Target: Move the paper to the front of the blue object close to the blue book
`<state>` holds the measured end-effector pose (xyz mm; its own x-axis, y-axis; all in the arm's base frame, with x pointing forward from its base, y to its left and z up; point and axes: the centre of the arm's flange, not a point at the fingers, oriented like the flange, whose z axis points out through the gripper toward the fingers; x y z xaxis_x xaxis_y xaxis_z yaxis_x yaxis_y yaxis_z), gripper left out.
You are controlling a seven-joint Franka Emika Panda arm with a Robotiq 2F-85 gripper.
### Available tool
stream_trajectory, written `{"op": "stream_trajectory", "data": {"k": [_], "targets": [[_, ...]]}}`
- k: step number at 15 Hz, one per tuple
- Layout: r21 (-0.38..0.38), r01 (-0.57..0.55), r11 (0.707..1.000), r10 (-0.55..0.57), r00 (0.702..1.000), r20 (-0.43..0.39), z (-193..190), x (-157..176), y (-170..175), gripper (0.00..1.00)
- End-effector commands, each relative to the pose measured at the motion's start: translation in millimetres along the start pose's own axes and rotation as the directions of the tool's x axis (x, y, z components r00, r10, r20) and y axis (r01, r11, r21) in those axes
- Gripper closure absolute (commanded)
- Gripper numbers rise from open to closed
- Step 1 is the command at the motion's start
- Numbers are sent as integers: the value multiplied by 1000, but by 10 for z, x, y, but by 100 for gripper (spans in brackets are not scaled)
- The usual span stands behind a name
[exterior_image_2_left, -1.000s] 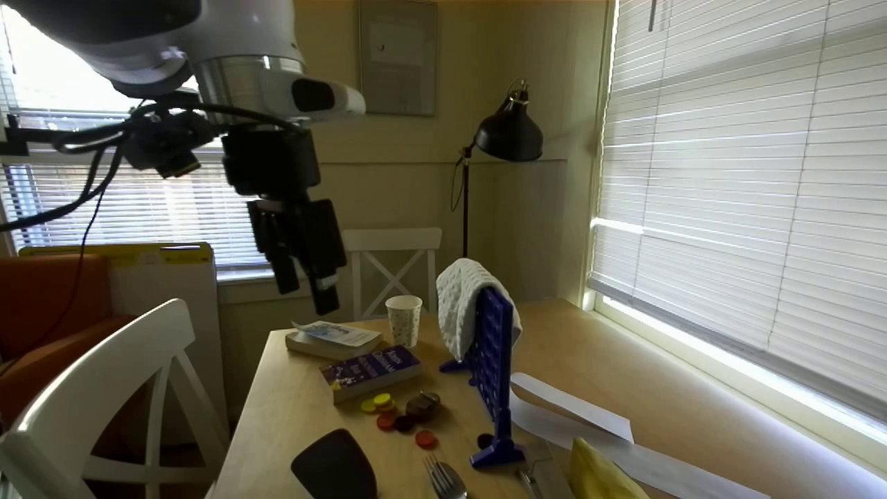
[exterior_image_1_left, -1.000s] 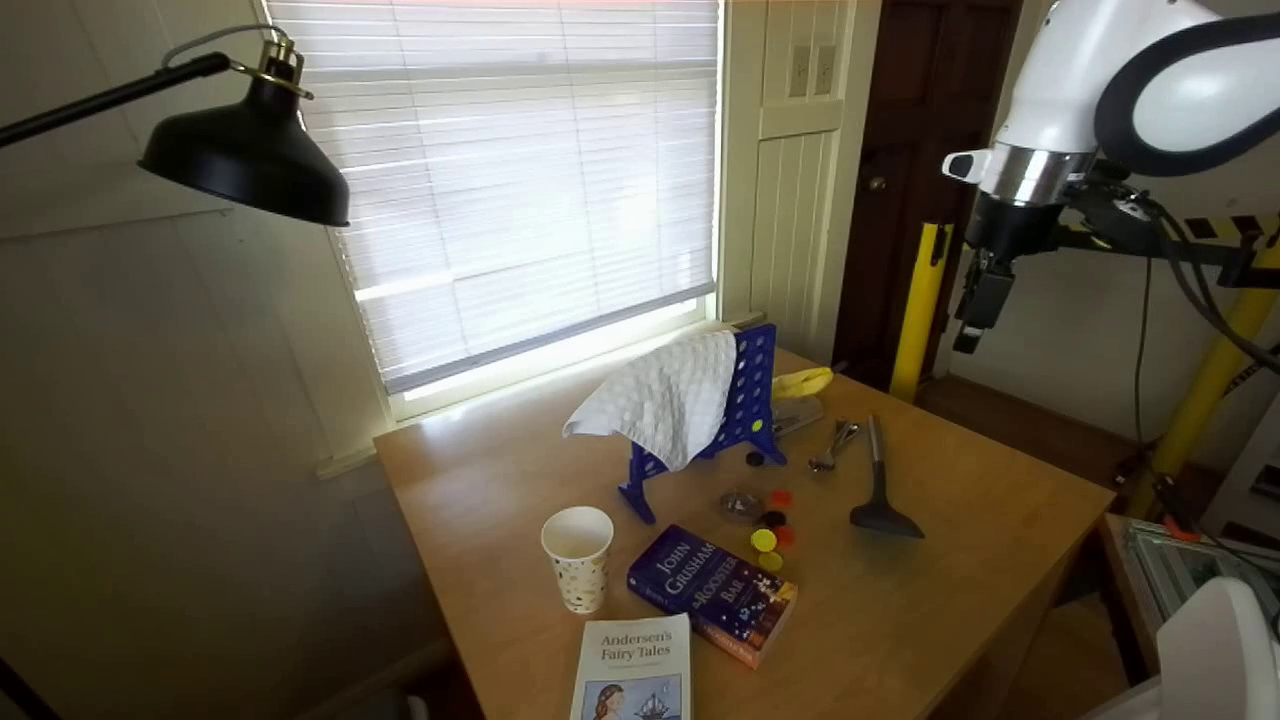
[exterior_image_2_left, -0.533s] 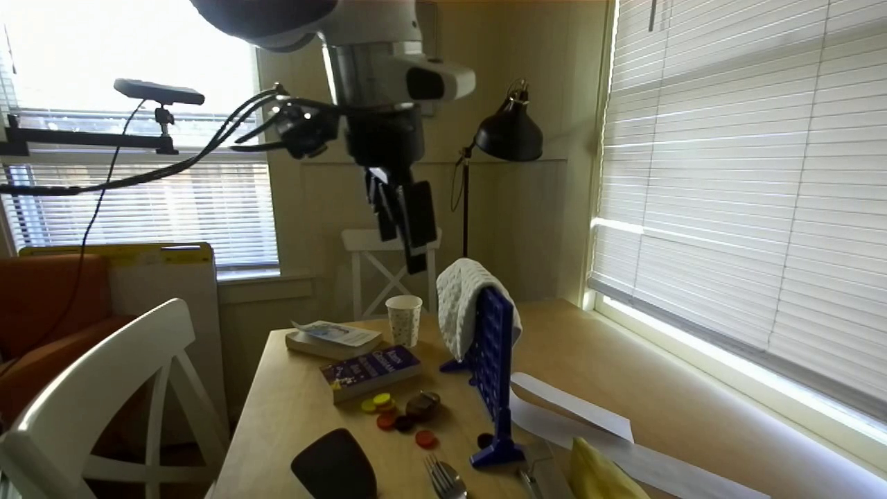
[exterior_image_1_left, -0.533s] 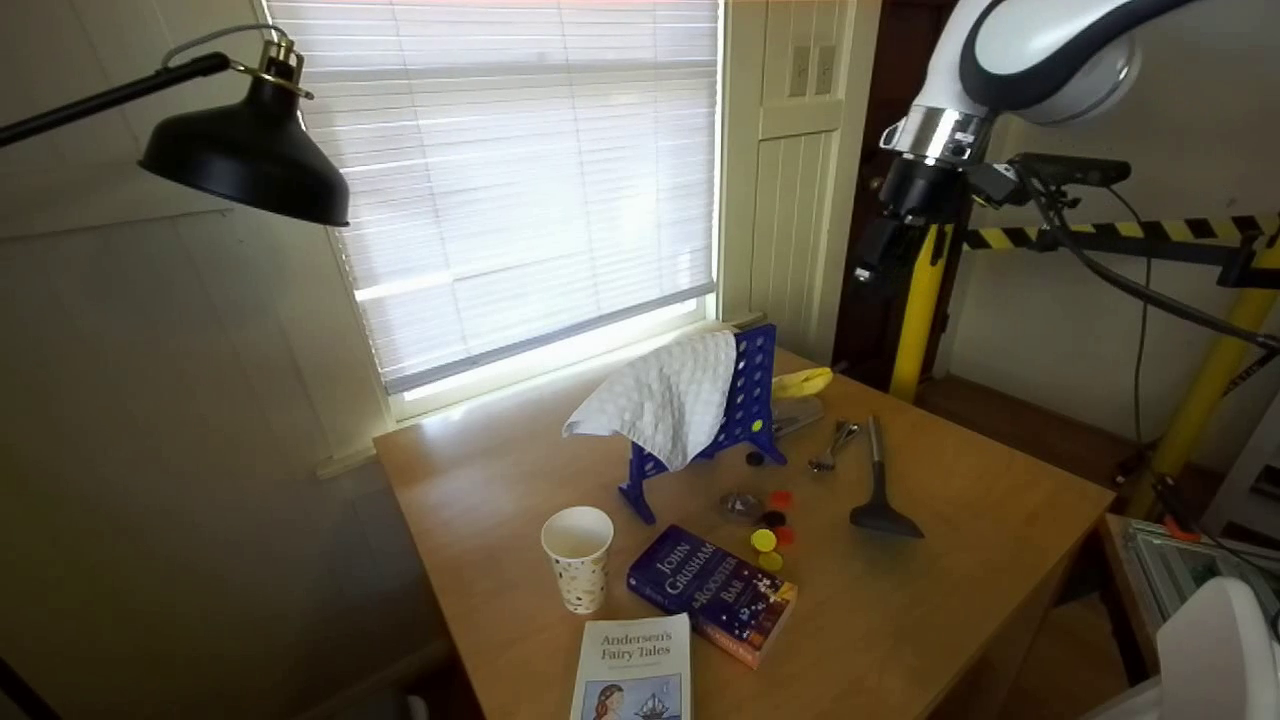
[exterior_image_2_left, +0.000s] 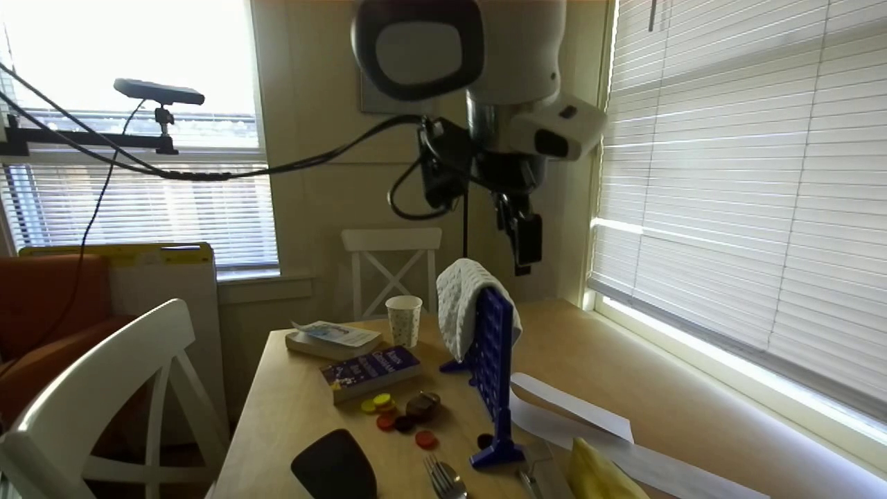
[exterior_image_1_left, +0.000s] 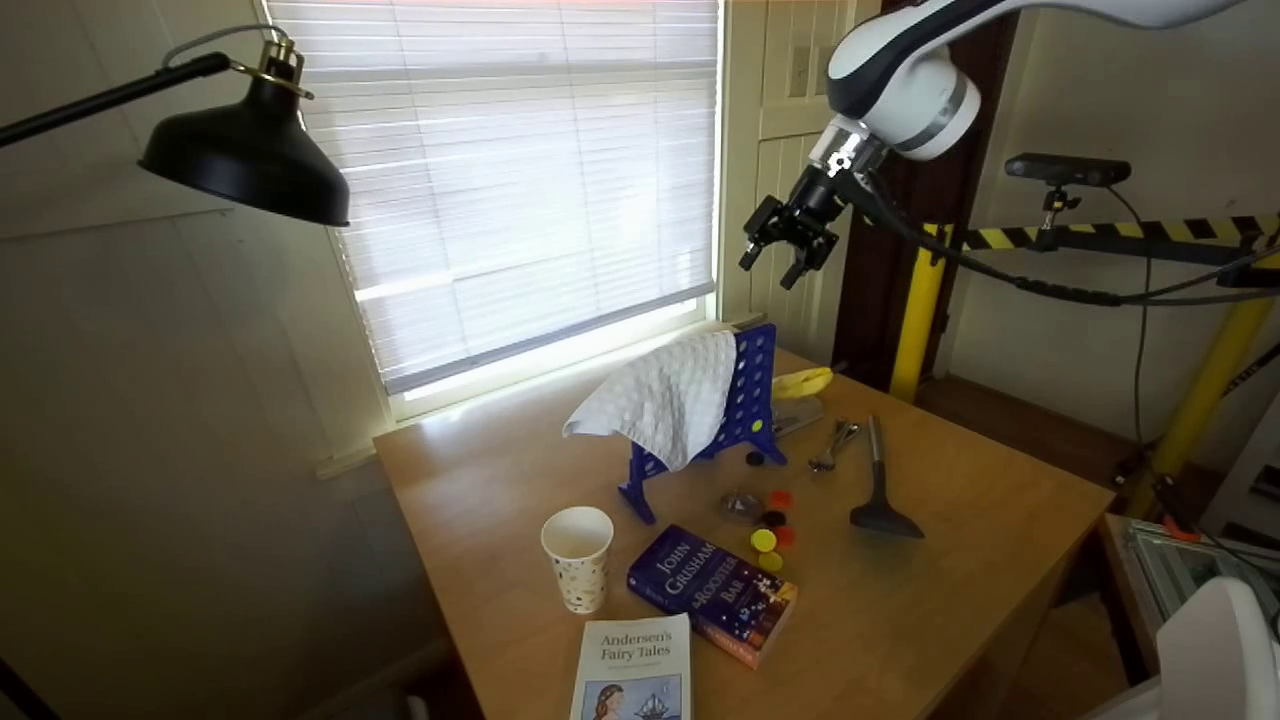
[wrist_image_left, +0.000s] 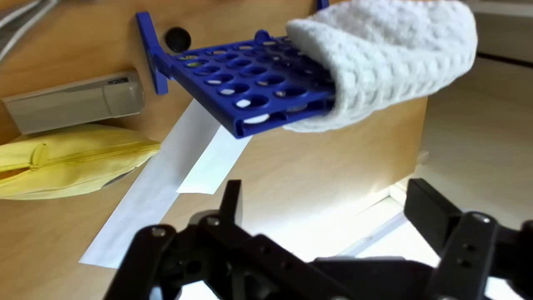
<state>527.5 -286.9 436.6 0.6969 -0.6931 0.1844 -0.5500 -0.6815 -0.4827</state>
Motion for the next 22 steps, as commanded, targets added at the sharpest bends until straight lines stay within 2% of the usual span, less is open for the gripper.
{"op": "stream_trajectory", "data": {"k": [1,3,4,7,11,16,22], "targets": [[78,-173,982,178,982,-66,631,621,254,0],[113,-266,957,279,954,-113,950,753,475,0],[72,-201,977,206,976,-71,648,409,389,0],[74,-254,964,260,962,-87,962,539,579,0],[97,-259,961,268,959,-92,1000,635,568,0],[106,-295,950,298,955,-11,1358,749,846,0],[123,-348,929,337,936,103,1865,917,1081,0]]}}
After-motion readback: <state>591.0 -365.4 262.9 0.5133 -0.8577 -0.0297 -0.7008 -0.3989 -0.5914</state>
